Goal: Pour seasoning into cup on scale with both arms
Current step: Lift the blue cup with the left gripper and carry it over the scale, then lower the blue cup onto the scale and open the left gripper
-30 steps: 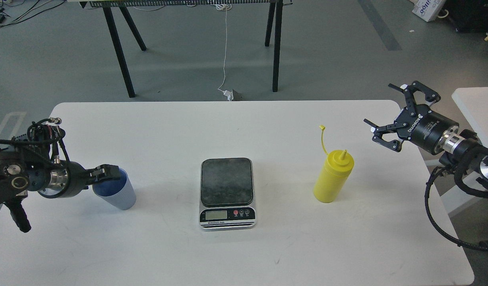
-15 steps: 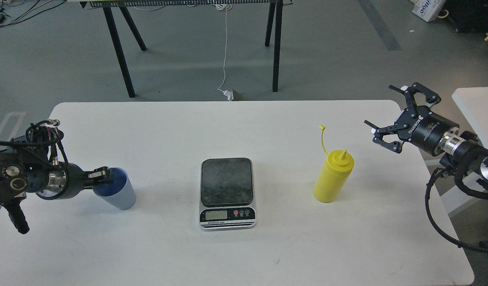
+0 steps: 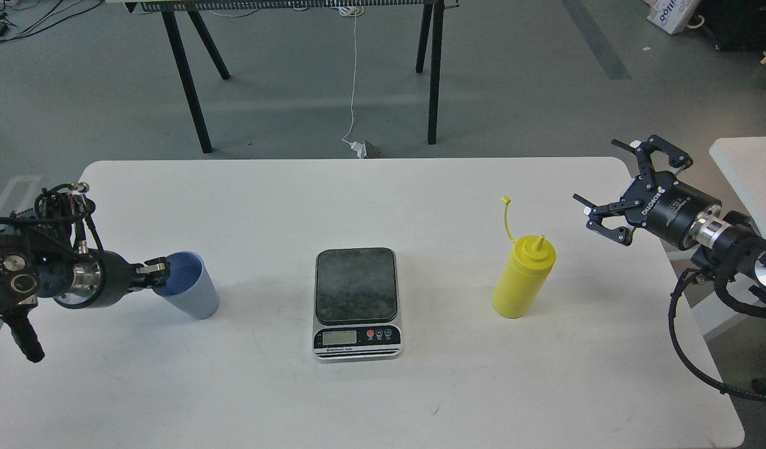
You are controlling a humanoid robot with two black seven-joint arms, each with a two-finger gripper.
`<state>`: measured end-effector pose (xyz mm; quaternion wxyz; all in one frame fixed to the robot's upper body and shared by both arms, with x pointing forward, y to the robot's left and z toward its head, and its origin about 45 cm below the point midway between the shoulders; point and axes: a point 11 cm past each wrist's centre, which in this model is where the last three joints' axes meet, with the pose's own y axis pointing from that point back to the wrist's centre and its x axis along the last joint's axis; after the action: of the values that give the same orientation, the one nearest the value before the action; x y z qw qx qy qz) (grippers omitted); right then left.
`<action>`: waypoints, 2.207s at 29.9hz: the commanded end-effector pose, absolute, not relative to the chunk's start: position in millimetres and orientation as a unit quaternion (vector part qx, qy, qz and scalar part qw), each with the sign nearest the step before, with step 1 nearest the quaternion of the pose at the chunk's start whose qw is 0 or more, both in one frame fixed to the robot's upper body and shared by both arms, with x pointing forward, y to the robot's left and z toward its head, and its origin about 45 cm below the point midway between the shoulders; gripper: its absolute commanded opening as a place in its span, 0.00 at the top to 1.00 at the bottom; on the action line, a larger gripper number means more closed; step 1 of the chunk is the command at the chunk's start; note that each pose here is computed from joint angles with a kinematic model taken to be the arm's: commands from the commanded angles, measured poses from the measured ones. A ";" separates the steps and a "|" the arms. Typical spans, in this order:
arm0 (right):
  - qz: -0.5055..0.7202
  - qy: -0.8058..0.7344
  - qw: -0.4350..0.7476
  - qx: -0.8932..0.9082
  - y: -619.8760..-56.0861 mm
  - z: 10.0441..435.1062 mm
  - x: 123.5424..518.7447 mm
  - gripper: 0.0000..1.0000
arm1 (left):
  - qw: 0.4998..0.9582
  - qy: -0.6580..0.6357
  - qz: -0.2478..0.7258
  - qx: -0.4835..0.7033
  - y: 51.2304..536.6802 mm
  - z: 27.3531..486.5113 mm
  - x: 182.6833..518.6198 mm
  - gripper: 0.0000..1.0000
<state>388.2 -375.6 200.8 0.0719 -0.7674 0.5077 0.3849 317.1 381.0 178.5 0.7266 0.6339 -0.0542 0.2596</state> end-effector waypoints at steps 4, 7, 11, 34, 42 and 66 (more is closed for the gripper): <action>0.386 0.507 0.072 -0.767 -375.0 199.9 387.7 0.00 | 0.730 -0.061 0.274 0.623 379.5 190.2 325.9 0.96; 0.386 0.507 0.072 -0.767 -375.1 200.3 387.9 0.00 | 0.741 -0.083 0.305 0.592 371.1 221.3 349.0 0.95; 0.387 0.506 0.073 -0.767 -373.6 199.3 388.1 0.00 | 0.754 -0.138 0.323 0.555 343.0 270.7 382.9 0.94; 0.379 0.526 0.082 -0.756 -388.8 200.9 392.9 0.00 | 0.833 -0.192 0.137 0.500 157.9 210.4 361.2 0.93; 0.379 0.526 0.083 -0.757 -388.7 201.9 393.5 0.00 | 0.830 -0.187 0.129 0.510 162.0 201.9 356.9 0.93; 0.380 0.527 0.082 -0.756 -389.0 200.3 392.4 0.00 | 0.827 -0.181 0.147 0.512 170.7 207.9 366.7 0.74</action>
<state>392.5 -389.7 200.8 0.0822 -0.7559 0.5273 0.3793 361.8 169.2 200.2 0.8269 0.5151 -0.1776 0.1392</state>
